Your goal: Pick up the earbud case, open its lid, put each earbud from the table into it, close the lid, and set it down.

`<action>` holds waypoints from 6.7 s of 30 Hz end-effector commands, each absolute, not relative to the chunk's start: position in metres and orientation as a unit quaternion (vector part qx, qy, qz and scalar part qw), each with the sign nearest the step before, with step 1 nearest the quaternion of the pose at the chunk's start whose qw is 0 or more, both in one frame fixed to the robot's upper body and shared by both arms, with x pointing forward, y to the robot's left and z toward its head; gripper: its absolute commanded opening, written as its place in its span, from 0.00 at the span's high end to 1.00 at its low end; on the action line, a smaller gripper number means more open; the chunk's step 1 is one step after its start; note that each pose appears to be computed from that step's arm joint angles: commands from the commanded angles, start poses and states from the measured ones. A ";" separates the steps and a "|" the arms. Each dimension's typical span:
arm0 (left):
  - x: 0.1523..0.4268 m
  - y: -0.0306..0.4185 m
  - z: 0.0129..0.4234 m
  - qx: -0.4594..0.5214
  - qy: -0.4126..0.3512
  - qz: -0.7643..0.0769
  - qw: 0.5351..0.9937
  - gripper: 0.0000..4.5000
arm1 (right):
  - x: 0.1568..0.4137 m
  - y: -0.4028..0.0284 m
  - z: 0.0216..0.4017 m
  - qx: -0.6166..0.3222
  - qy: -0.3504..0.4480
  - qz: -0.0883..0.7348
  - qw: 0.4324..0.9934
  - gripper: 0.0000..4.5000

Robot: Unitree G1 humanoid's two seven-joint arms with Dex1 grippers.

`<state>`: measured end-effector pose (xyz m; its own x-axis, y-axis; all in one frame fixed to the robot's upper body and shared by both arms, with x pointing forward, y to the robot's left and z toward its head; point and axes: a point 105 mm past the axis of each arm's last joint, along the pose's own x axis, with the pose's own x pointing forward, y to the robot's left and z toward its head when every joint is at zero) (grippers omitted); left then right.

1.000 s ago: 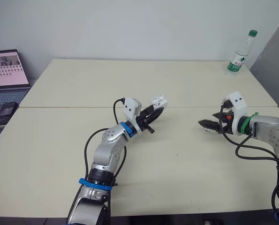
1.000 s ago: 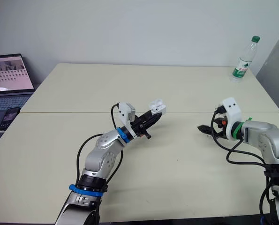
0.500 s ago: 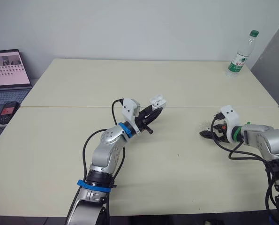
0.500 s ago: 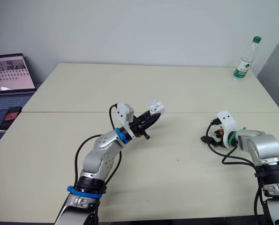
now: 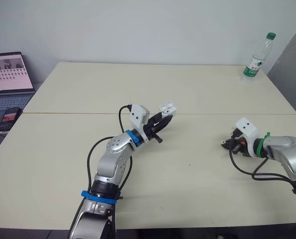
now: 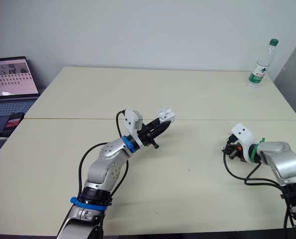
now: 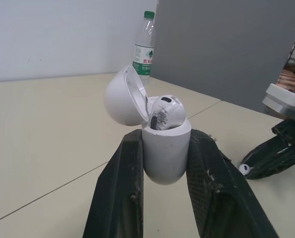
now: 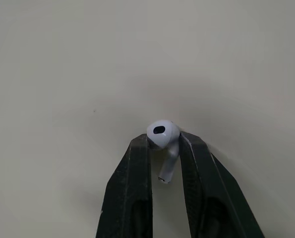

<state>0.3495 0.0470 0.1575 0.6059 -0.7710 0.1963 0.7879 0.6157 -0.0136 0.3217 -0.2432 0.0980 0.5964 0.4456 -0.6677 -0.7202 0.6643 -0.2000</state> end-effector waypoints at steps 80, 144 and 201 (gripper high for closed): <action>0.342 0.045 0.170 -0.053 -0.112 -0.429 0.895 0.82 | 0.264 -0.238 0.107 -0.541 0.406 0.482 0.557 0.91; 0.337 0.026 0.181 -0.092 -0.117 -0.450 0.880 0.82 | 0.324 -0.094 0.248 0.033 -0.158 0.392 0.906 0.91; 0.314 0.016 0.169 -0.095 -0.088 -0.535 0.835 0.82 | 0.333 -0.135 0.250 0.142 -0.093 0.402 0.900 0.02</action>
